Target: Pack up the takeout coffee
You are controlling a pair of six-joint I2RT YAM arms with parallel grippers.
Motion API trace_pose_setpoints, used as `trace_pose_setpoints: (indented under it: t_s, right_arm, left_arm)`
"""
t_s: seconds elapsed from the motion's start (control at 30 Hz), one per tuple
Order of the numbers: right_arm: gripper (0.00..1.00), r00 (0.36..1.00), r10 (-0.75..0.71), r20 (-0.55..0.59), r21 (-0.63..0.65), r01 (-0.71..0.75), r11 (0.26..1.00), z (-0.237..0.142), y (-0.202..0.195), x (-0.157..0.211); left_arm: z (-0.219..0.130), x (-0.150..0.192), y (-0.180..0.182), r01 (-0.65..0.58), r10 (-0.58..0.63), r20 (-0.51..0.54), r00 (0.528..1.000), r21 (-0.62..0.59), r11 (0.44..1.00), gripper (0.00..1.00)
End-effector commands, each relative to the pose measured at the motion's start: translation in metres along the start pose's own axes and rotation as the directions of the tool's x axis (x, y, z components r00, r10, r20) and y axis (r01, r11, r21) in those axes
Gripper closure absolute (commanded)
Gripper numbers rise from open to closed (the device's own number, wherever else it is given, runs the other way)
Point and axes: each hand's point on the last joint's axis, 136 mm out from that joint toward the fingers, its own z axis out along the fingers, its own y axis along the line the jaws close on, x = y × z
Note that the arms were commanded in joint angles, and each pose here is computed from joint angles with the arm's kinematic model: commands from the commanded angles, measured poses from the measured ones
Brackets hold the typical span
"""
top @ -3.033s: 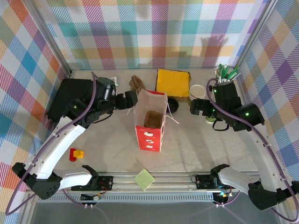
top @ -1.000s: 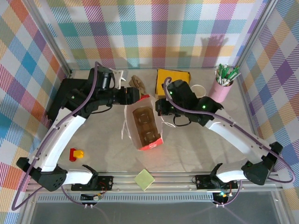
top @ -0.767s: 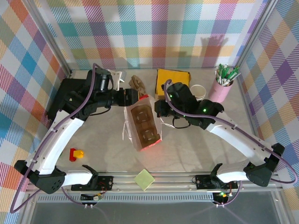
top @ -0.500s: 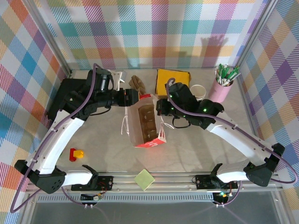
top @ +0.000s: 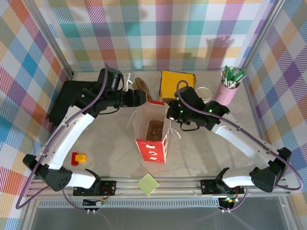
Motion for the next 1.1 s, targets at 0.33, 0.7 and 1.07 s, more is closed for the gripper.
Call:
trace_pose_setpoints:
  t_s: [0.33, 0.7, 1.07]
  right_arm:
    - [0.37, 0.997, 0.048, 0.063, 0.307, -0.065, 0.950, -0.082, -0.080, -0.052]
    - [0.27, 0.982, 0.158, 0.105, 0.536, -0.190, 0.823, -0.090, -0.181, -0.093]
    - [0.11, 0.997, 0.058, 0.052, 0.530, -0.077, 0.844, -0.023, -0.237, -0.131]
  left_arm:
    - [-0.007, -0.008, 0.014, -0.032, 0.034, 0.017, 0.999, -0.082, 0.996, 0.26]
    - [0.001, -0.011, 0.032, -0.066, 0.069, 0.018, 0.997, -0.146, 0.987, 0.24]
    - [0.021, -0.010, 0.032, -0.068, 0.066, -0.020, 0.998, -0.125, 0.990, 0.25]
